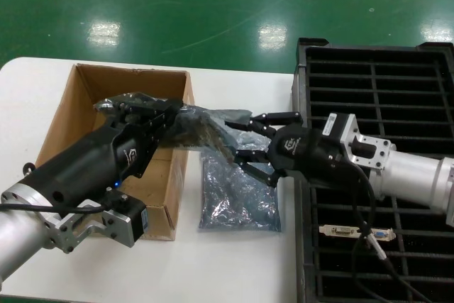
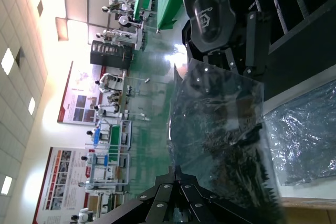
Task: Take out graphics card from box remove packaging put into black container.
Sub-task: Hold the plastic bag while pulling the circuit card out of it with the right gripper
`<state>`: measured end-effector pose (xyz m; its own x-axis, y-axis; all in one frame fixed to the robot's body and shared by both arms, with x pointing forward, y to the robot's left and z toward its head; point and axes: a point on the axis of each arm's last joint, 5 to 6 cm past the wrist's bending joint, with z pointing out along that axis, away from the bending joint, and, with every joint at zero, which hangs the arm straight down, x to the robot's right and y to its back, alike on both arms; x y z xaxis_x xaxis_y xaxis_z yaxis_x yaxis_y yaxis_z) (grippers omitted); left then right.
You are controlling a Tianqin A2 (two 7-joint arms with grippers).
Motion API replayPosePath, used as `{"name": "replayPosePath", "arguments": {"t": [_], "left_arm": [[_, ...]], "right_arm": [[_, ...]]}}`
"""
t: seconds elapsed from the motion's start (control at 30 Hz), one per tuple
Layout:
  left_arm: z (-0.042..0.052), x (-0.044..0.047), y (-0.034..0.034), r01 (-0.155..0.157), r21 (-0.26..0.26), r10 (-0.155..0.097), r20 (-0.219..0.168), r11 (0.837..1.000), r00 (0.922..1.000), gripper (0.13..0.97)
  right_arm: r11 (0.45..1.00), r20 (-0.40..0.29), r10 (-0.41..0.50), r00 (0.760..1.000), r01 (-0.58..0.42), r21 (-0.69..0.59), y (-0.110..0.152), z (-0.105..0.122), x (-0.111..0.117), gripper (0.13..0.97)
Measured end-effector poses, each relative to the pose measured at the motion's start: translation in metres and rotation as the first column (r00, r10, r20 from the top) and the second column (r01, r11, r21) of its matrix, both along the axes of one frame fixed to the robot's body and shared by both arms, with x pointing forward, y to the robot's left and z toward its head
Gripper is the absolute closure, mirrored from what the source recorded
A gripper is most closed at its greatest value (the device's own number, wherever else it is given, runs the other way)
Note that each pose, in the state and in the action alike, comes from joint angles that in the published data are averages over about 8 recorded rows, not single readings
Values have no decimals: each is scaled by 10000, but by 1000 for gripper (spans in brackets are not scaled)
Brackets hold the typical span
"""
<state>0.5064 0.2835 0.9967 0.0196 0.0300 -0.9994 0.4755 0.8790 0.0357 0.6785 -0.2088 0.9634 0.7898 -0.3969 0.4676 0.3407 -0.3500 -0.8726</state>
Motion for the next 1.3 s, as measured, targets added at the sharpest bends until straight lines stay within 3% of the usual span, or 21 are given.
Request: {"name": "replayPosePath", "arguments": {"t": [0.47,0.6,0.9,1.17,1.3], "left_arm": [[0,0,0,0,0,0,0,10000,10000,958],[0,0,0,0,0,0,0,10000,10000,958],[0,0,0,0,0,0,0,10000,10000,958],[0,0,0,0,0,0,0,10000,10000,958],[0,0,0,0,0,0,0,10000,10000,958]], "right_arm": [[9986,-302,337,9990,-324,411,122,24,98,671],[9977,-422,545,9976,-527,431,142,14,110,671],[9931,-774,1108,9908,-1073,476,160,-14,111,733],[9864,-1108,1516,9822,-1432,807,157,-13,111,855],[9841,-1159,1587,9805,-1476,991,148,2,100,876]]}}
